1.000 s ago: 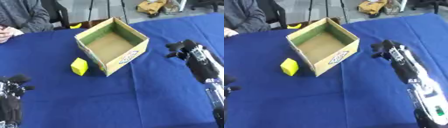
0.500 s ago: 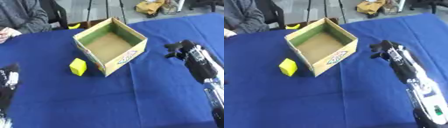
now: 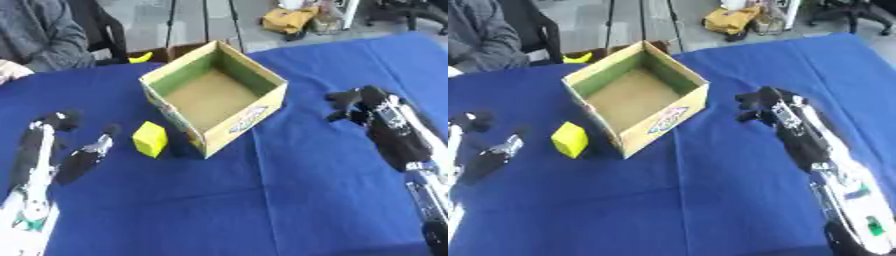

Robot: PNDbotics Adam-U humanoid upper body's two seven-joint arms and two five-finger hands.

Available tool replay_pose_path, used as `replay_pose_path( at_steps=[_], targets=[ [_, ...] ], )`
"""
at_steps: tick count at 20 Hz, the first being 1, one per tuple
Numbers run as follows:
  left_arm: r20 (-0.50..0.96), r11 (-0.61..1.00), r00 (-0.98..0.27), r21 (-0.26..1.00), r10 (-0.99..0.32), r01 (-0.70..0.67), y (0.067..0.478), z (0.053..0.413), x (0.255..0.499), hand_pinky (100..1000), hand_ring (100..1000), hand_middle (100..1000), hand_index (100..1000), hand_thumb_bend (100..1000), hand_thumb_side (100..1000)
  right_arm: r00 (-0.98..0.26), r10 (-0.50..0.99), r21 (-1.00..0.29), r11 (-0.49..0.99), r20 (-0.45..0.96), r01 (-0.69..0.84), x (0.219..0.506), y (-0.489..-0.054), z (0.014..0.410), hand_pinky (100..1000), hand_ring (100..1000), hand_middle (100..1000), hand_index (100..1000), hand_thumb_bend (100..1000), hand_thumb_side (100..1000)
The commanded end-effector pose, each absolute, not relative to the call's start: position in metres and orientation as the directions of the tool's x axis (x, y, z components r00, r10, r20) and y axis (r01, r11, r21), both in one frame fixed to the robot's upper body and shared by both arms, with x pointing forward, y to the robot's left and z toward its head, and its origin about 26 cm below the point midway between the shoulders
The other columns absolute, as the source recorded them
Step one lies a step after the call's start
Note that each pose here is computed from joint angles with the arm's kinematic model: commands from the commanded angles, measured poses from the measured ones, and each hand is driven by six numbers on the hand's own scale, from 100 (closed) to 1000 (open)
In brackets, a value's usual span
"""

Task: Pick up objects on the table and place them in the box.

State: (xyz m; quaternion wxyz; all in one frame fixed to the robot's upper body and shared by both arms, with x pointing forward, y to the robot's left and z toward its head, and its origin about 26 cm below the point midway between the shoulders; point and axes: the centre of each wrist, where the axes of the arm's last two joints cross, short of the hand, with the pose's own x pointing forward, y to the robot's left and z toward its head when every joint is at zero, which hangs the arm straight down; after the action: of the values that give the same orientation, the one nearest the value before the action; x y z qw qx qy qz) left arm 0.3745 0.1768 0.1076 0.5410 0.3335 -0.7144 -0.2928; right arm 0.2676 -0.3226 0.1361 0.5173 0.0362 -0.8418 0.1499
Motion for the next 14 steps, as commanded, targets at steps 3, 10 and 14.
replay_pose_path(
  at_steps=[3, 10, 14],
  targets=[
    [0.497, 0.52, -0.156, 0.833, -0.854, -0.189, 0.156, 0.106, 0.389, 536, 689, 594, 760, 583, 554, -0.495, 0.097, -0.239, 0.943, 0.864, -0.232, 0.267, -0.321, 0.146, 650, 835, 561, 571, 230, 694],
    [0.431, 0.449, -0.136, 0.875, -0.892, -0.18, 0.139, 0.095, 0.402, 528, 655, 572, 757, 607, 535, -0.494, 0.094, -0.24, 0.94, 0.865, -0.241, 0.267, -0.319, 0.146, 649, 835, 560, 570, 228, 696],
    [0.407, 0.426, -0.143, 0.894, -0.902, -0.141, 0.136, 0.091, 0.402, 521, 638, 563, 753, 617, 528, -0.491, 0.096, -0.241, 0.94, 0.866, -0.24, 0.267, -0.32, 0.145, 649, 835, 560, 570, 226, 697]
  ],
)
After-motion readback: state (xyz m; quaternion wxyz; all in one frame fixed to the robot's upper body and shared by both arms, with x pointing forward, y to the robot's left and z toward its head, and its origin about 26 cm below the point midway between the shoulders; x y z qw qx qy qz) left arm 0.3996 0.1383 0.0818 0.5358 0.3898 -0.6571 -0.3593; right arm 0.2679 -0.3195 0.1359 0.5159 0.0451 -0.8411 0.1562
